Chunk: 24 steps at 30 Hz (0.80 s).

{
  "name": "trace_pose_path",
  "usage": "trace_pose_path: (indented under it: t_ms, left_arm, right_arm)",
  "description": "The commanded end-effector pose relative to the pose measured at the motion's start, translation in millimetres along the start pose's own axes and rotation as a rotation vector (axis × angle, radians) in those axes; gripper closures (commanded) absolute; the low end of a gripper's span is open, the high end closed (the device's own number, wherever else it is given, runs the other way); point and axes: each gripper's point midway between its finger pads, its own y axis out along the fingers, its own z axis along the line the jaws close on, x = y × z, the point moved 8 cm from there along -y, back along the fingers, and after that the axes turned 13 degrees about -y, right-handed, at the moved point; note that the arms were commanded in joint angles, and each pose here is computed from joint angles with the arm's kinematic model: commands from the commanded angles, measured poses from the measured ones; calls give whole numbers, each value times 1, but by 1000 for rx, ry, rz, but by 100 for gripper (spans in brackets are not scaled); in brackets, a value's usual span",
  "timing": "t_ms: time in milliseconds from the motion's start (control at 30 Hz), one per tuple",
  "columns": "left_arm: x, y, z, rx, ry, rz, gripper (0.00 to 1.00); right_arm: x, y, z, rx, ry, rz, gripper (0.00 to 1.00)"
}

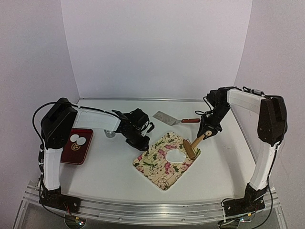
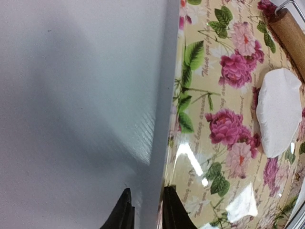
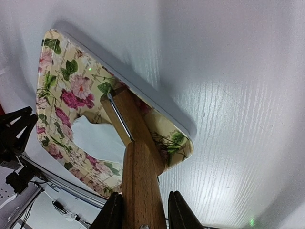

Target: Roll out the dumpling wrappers from the dough

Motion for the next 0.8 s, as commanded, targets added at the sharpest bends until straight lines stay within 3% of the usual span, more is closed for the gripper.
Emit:
trace_pose_path:
  t_ms: [0, 67, 200, 367, 500, 767]
  left_arm:
    - [38, -37, 7, 77, -87, -94, 70]
    - [44, -51, 0, 55, -124, -113, 59]
    - [36, -67, -3, 13, -237, -90, 50]
    - [0, -67, -4, -104, -384, 8, 46]
    - [-20, -61, -17, -190, -393, 56, 42]
    - [-39, -29, -14, -69, -407, 153, 41]
  right_arm:
    - [-6, -8, -47, -398, -13, 28, 100]
    - [-6, -27, -26, -280, -61, -39, 100]
    - [-17, -46, 12, -133, -136, -94, 100]
    - [-33, -53, 46, -56, -172, -124, 100]
    - [-33, -48, 65, -2, -190, -136, 100]
    - [-22, -16, 69, -3, -194, -63, 100]
